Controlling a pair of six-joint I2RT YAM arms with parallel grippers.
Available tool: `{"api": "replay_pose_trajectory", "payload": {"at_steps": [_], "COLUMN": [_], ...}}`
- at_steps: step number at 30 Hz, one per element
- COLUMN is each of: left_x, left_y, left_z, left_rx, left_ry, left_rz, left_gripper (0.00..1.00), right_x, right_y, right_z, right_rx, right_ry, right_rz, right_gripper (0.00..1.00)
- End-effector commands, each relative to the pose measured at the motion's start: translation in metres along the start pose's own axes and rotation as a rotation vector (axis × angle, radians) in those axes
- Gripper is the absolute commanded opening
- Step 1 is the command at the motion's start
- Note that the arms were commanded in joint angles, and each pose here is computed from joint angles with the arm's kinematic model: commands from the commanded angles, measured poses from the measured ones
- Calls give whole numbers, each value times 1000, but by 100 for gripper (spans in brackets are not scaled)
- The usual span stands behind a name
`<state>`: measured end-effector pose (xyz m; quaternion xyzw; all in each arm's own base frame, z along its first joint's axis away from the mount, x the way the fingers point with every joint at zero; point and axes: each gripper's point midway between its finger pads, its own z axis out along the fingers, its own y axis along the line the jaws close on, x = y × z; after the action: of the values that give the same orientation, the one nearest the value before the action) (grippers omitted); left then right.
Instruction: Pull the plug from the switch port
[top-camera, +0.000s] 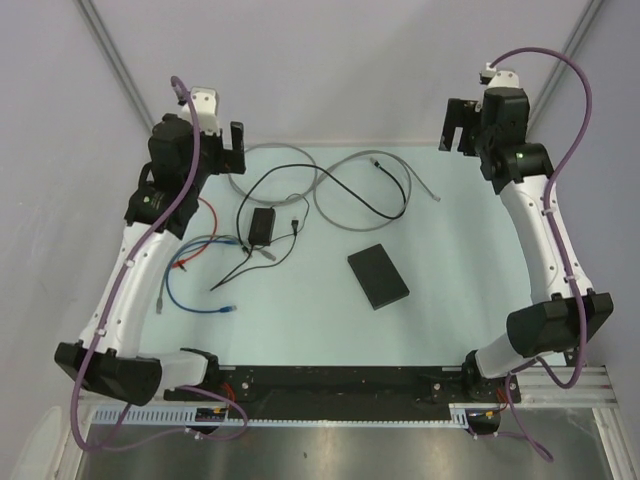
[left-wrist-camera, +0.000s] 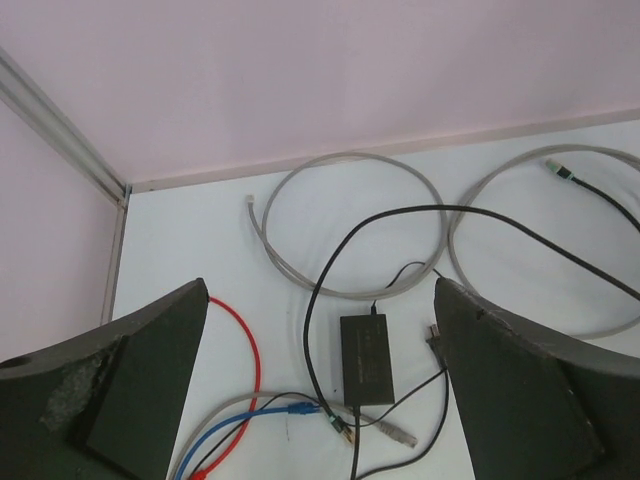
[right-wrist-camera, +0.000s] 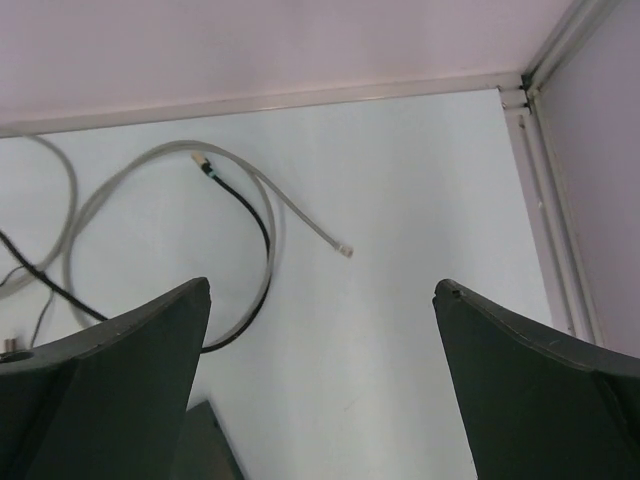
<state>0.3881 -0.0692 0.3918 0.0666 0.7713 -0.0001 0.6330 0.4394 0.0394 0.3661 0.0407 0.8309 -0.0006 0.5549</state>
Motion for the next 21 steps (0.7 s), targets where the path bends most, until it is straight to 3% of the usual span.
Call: {"api": "replay_pose_trajectory", "payload": {"at_steps": [1,9,21], "left_x": [23,23,25], "left_y": [14,58,43], "left_z": [21,47,61], "left_rx": [-36,-165,-90], "left_ry": [77,119,107], "left_rz": [-14,-20,-67], "left_gripper": [100,100,100], "right_x": [32,48,51], "right_y": [-27,-3,25], "right_z": [26,48,58], "right_rx": [130,56,2], "right_ry": [51,9,5], "right_rz": [-15,24,-36], "right_gripper": [100,100,100]}}
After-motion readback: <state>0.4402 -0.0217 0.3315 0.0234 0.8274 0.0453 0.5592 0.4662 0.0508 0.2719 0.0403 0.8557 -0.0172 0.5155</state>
